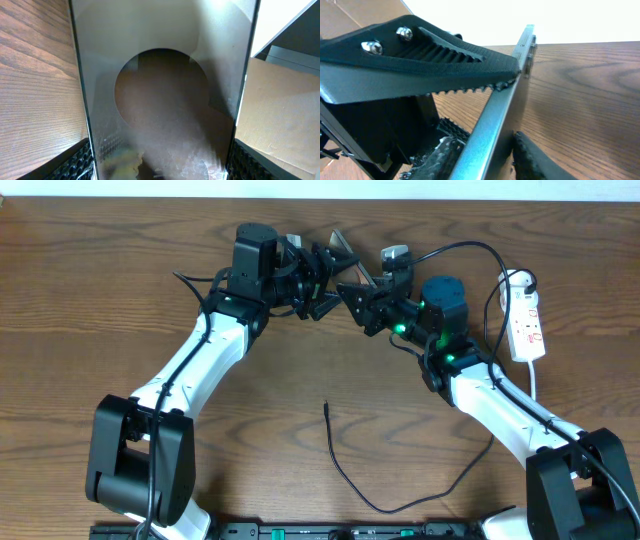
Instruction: Plug charger to phone and switch on socket
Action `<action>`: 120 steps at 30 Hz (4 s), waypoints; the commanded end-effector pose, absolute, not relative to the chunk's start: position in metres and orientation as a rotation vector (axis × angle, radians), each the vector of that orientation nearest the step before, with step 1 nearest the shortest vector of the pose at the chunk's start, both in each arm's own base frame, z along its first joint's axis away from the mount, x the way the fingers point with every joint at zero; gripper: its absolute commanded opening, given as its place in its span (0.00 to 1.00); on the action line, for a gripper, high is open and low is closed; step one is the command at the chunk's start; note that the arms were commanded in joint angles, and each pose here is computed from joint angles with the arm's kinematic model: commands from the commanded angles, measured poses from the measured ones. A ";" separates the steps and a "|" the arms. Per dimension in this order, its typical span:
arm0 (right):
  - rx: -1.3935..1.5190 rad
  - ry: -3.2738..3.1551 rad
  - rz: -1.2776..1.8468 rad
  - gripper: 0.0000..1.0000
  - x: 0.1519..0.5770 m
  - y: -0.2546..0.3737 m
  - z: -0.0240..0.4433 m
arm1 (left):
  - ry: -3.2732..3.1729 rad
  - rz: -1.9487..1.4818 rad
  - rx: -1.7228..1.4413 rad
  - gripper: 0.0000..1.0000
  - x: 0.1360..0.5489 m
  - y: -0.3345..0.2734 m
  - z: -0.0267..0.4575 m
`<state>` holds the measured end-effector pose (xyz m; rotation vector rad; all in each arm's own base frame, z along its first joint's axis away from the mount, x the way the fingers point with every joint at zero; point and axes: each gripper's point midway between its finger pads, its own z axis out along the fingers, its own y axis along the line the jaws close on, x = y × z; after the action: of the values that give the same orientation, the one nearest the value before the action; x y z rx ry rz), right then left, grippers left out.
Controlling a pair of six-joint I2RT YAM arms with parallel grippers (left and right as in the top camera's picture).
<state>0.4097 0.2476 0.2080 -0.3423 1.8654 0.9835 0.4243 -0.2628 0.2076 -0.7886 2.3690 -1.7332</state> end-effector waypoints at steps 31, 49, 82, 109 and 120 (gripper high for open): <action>-0.334 1.845 0.965 0.01 0.415 0.249 0.216 | 2.305 -1.829 -0.644 0.96 0.424 -0.254 0.245; 0.144 1.835 1.028 0.01 0.454 0.186 0.227 | 2.174 -2.080 -0.295 0.96 0.418 -0.189 0.297; 0.729 1.713 1.896 0.01 0.408 0.278 0.284 | 1.997 -1.819 -0.040 0.96 0.439 -0.157 0.302; 0.731 1.670 1.964 0.01 0.392 0.302 0.296 | 1.985 -1.738 -0.204 0.48 0.457 -0.193 0.297; 0.759 1.655 1.963 0.01 0.387 0.311 0.296 | 1.985 -1.735 -0.263 0.47 0.461 -0.199 0.296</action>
<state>0.3958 0.3014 0.2832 0.7916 1.6756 1.9209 0.4620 -0.1926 0.2778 -0.2900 2.0179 -1.7357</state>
